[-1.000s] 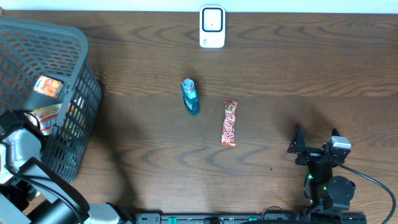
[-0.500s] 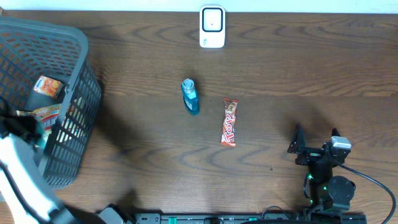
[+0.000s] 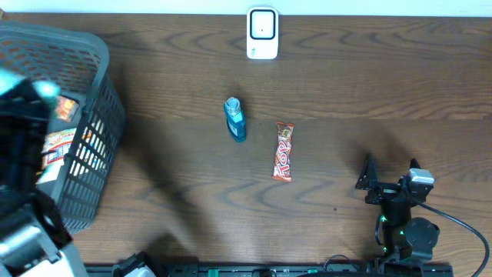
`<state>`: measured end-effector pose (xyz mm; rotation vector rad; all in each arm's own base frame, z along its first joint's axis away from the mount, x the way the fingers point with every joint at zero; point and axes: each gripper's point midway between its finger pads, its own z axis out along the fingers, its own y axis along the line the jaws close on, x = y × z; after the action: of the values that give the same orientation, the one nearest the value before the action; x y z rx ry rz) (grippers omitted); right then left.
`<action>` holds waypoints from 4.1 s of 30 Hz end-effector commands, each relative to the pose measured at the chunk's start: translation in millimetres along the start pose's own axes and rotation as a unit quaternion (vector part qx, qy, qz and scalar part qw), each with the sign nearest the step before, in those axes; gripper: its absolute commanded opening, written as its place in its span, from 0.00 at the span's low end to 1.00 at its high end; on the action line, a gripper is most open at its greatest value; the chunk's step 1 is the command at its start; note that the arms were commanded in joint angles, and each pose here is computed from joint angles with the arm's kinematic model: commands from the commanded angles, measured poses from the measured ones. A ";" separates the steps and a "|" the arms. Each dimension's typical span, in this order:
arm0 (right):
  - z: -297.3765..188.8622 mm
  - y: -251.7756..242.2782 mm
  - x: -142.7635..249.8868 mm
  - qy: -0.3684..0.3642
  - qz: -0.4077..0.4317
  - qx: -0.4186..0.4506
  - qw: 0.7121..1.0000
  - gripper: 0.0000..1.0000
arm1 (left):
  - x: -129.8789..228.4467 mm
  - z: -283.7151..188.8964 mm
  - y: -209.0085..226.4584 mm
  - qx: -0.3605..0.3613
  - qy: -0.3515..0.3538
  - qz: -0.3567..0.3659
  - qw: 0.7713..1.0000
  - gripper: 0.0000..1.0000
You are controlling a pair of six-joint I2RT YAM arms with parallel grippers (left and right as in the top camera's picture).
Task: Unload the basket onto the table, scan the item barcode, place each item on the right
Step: 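Carry the white snack to the scanner and release it on the table, then reach the left gripper into the basket and grasp the orange packet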
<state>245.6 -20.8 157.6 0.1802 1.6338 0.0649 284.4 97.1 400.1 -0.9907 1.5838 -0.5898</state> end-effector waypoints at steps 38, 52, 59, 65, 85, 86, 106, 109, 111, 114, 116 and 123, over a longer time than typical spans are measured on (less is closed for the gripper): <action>-0.1 -1.1 0.6 0.000 -0.003 0.002 1.000 0.99 | 570.9 41.8 15.6 0.090 0.523 0.427 0.732 0.64; -0.1 -1.1 0.6 0.000 -0.003 0.002 1.000 0.99 | 406.8 33.4 -152.6 0.217 0.362 0.470 0.775 0.83; -0.1 -1.1 0.6 0.000 -0.003 0.002 1.000 0.99 | 217.7 78.2 -148.7 0.098 0.175 0.429 0.881 0.88; -0.1 -1.1 0.6 0.000 -0.003 0.002 1.000 0.99 | 72.4 95.1 -49.8 -0.100 0.088 0.276 0.952 0.88; -0.1 -1.1 0.6 0.000 -0.003 0.002 1.000 0.99 | -3.5 94.4 238.9 -0.496 0.103 -0.104 0.856 0.98; -0.1 -1.1 0.6 0.000 -0.003 0.002 1.000 0.99 | 2.4 99.7 247.2 -0.502 0.115 -0.108 0.850 0.98; -0.1 -1.1 0.6 0.000 -0.003 0.002 1.000 0.99 | 106.6 123.6 361.5 -0.605 0.265 -0.172 0.731 0.81; -0.1 -1.1 0.6 0.000 -0.003 0.002 1.000 0.99 | 115.9 117.6 368.6 -0.611 0.275 -0.170 0.722 0.11; -0.1 -1.1 0.6 0.000 -0.003 0.002 1.000 0.99 | 117.3 115.8 369.0 -0.613 0.277 -0.171 0.720 0.07; -0.1 -1.1 0.6 0.000 -0.003 0.002 1.000 0.99 | 111.4 116.5 364.0 -0.608 0.270 -0.170 0.727 0.07; -0.1 -1.1 0.6 0.000 -0.003 0.002 1.000 0.99 | 100.9 119.0 353.9 -0.596 0.260 -0.164 0.742 0.07; -0.1 -1.1 0.6 0.000 -0.003 0.002 1.000 0.99 | 20.2 117.6 262.3 -0.496 0.165 -0.106 0.846 0.07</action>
<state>245.6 -20.7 157.5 0.1796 1.6343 0.0649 309.4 221.8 70.3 -2.1208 2.2863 0.0083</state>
